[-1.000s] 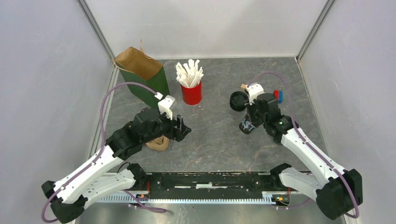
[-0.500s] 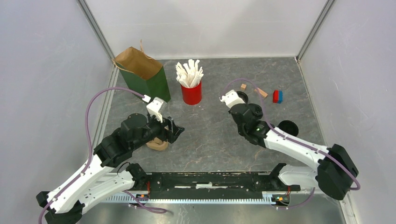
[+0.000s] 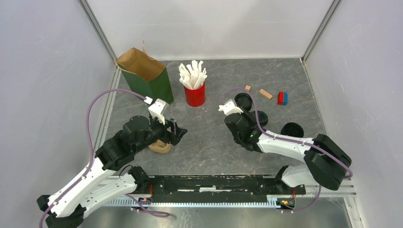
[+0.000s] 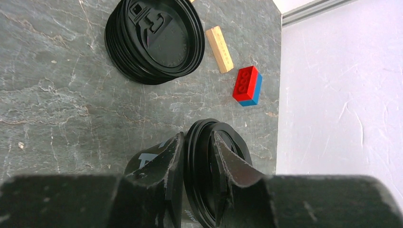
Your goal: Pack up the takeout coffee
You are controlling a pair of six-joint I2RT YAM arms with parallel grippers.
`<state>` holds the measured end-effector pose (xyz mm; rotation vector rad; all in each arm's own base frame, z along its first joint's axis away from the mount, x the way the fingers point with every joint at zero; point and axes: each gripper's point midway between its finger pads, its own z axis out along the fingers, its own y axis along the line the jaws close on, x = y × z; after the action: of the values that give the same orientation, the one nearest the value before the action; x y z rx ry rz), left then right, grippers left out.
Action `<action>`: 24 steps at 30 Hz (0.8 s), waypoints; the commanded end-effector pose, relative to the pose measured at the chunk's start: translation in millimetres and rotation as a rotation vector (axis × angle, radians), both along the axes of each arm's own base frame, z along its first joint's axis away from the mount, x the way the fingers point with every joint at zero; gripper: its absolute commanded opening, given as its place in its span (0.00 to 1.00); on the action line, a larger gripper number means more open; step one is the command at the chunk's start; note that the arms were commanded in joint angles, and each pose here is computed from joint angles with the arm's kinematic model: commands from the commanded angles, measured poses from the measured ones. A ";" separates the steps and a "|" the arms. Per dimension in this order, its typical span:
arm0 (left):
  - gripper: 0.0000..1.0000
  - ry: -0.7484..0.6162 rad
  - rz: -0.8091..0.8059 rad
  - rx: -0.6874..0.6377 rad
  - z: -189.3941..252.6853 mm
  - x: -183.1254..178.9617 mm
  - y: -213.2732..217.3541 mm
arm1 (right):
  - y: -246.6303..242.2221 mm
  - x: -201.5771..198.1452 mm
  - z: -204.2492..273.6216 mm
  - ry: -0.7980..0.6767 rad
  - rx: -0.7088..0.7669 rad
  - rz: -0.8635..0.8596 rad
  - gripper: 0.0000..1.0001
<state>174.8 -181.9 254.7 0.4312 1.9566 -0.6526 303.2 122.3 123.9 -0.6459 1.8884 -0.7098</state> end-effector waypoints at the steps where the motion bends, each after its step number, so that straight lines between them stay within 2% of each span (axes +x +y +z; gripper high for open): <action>1: 0.81 -0.057 -0.013 0.038 3.3 4.0 2.3 | -2.4 1.7 -0.7 -0.062 0.015 -0.066 0.28; 14: 0.82 -0.056 -0.001 0.045 1.4 6.0 3.4 | 2.4 -6.4 -15.5 -0.084 0.000 -0.086 0.31; 24: 0.83 -0.060 0.003 0.046 1.3 5.9 5.0 | 8.9 -7.7 -7.7 -0.085 0.044 -0.096 0.50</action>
<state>175.9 -180.9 254.3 0.4259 1.9570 -0.6441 293.2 124.4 101.5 -0.5771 1.8707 -0.7901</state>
